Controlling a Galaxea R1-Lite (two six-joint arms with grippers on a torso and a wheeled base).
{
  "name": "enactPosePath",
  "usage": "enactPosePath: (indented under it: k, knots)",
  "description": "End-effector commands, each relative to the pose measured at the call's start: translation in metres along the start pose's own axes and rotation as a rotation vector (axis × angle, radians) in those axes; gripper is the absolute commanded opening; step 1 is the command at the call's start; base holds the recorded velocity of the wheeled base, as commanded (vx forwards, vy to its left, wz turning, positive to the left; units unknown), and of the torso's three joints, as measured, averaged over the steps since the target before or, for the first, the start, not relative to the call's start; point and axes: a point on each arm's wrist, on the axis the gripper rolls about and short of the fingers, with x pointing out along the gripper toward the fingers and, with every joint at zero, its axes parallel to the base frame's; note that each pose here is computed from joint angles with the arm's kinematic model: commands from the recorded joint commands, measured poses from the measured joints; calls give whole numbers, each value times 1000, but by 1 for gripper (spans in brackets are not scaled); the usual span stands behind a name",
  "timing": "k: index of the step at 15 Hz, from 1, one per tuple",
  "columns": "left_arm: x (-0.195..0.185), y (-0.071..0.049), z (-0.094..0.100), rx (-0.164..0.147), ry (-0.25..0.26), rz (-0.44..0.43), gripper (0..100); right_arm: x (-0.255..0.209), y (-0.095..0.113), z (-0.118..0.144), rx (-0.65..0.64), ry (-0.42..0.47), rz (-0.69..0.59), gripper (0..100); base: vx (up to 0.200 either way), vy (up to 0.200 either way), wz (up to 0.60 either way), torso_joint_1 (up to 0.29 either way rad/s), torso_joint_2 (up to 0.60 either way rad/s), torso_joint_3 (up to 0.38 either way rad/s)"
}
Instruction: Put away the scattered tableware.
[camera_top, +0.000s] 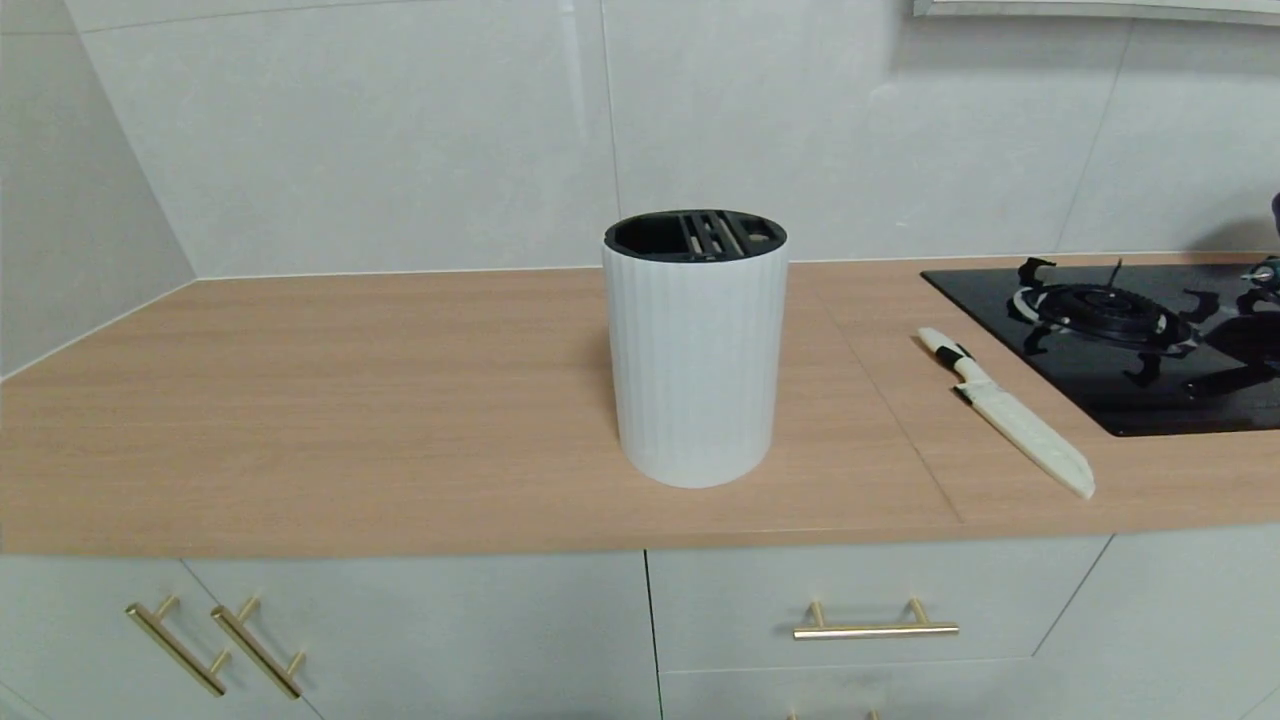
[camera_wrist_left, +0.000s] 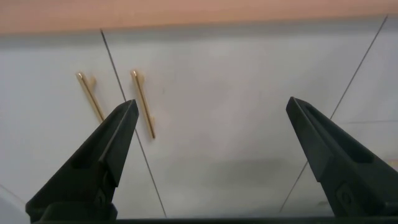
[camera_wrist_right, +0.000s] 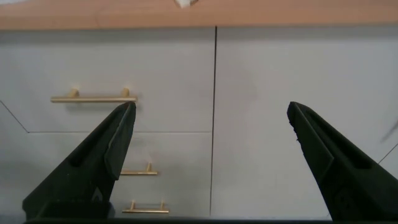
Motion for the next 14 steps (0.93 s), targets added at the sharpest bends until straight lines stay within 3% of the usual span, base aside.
enactPosePath:
  k: [1,14]
  knots:
    - [0,0,0,0,0,0,100,0,0,0,0,1,1,100,0,0,0,168,-481,-310]
    - [0,0,0,-3,0,0,100,0,0,0,0,1,1,100,0,0,0,212,-520,-308]
